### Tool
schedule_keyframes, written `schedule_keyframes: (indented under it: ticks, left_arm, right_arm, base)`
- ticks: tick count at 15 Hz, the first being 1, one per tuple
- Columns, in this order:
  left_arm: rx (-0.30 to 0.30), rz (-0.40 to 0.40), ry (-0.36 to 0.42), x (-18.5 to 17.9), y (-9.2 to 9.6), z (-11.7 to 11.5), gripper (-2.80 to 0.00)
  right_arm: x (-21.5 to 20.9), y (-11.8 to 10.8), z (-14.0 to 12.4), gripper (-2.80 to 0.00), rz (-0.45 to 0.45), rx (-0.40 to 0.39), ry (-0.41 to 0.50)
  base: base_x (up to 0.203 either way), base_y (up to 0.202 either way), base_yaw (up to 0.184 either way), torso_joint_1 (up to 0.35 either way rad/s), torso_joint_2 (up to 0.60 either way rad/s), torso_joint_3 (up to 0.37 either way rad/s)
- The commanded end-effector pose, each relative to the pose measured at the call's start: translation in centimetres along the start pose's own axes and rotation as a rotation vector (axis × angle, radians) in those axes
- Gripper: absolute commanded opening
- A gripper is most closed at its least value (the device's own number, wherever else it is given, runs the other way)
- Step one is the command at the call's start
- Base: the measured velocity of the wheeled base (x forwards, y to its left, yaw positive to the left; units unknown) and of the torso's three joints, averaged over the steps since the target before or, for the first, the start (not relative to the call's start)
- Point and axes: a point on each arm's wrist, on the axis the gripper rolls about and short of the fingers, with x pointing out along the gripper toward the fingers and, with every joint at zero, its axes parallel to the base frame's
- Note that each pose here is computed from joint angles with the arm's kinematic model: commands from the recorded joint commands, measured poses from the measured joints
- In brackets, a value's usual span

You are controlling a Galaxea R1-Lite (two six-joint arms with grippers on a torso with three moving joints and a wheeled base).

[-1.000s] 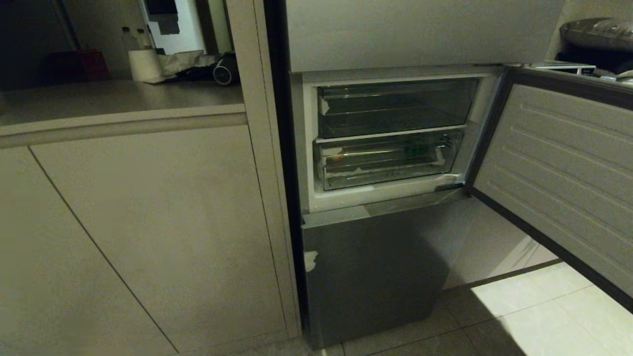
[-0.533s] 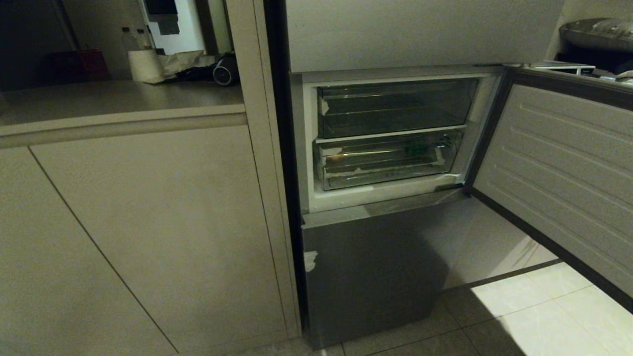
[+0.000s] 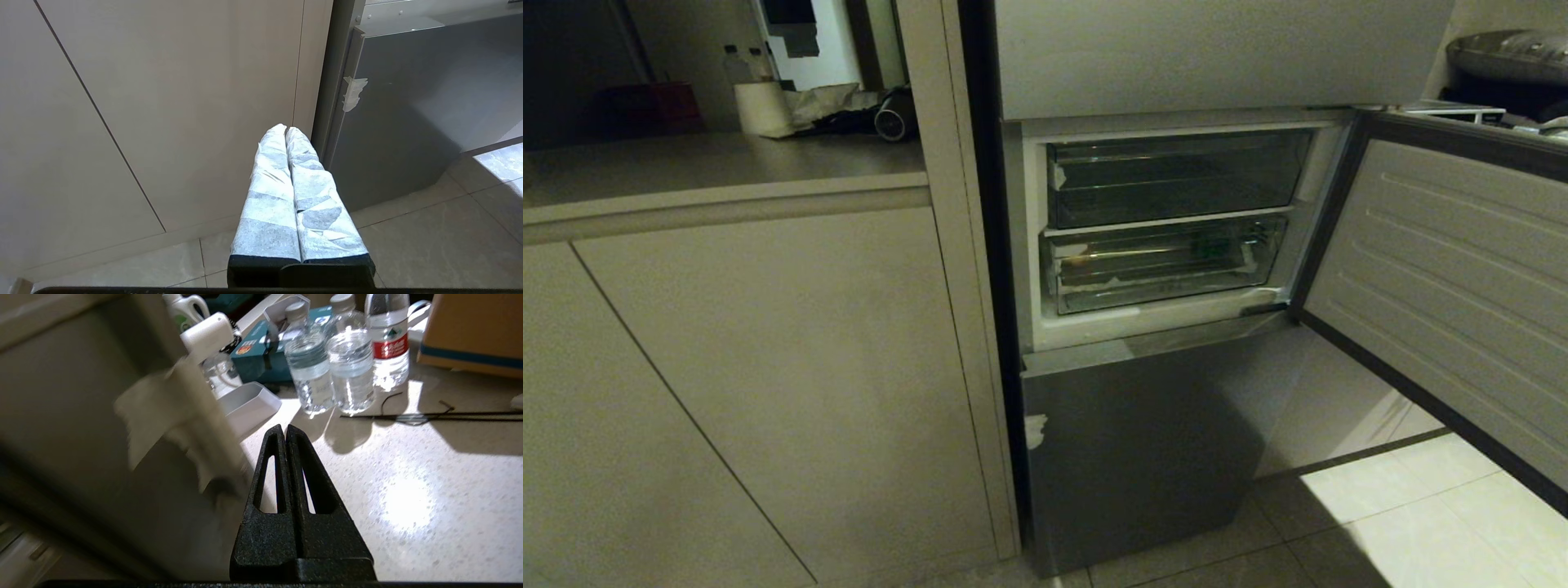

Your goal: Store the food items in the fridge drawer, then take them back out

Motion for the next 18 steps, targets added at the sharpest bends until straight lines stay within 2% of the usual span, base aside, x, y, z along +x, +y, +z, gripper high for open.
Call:
schedule_keyframes:
  ticks: [1, 5, 11, 14, 18]
  left_arm:
    - [0.0, 0.0, 0.002, 0.0, 0.0, 0.0, -2.8]
    - [0.0, 0.0, 0.002, 0.0, 0.0, 0.0, -2.8]
    - [0.0, 0.0, 0.002, 0.0, 0.0, 0.0, -2.8]
    - [0.0, 0.0, 0.002, 0.0, 0.0, 0.0, -2.8]
    - [0.0, 0.0, 0.002, 0.0, 0.0, 0.0, -2.8]
  right_arm:
    - [-0.9, 0.7, -0.3, -2.8, 0.017, -0.006, -0.002]
    - [-1.9, 1.4, -0.6, -2.8, 0.025, -0.013, -0.008]
    - [-2.5, 1.3, -0.6, -2.8, -0.031, -0.011, -0.032]
    - [-2.4, 1.0, -0.5, -2.8, -0.07, -0.01, -0.048]
    - [-0.8, -0.2, 0.0, -2.8, -0.073, -0.002, -0.034]
  base:
    - [0.0, 0.0, 0.0, 0.0, 0.0, 0.0]
    - [0.0, 0.0, 0.0, 0.0, 0.0, 0.0]
    - [0.0, 0.0, 0.0, 0.0, 0.0, 0.0]
    - [0.0, 0.0, 0.0, 0.0, 0.0, 0.0]
    - [0.0, 0.0, 0.0, 0.0, 0.0, 0.0]
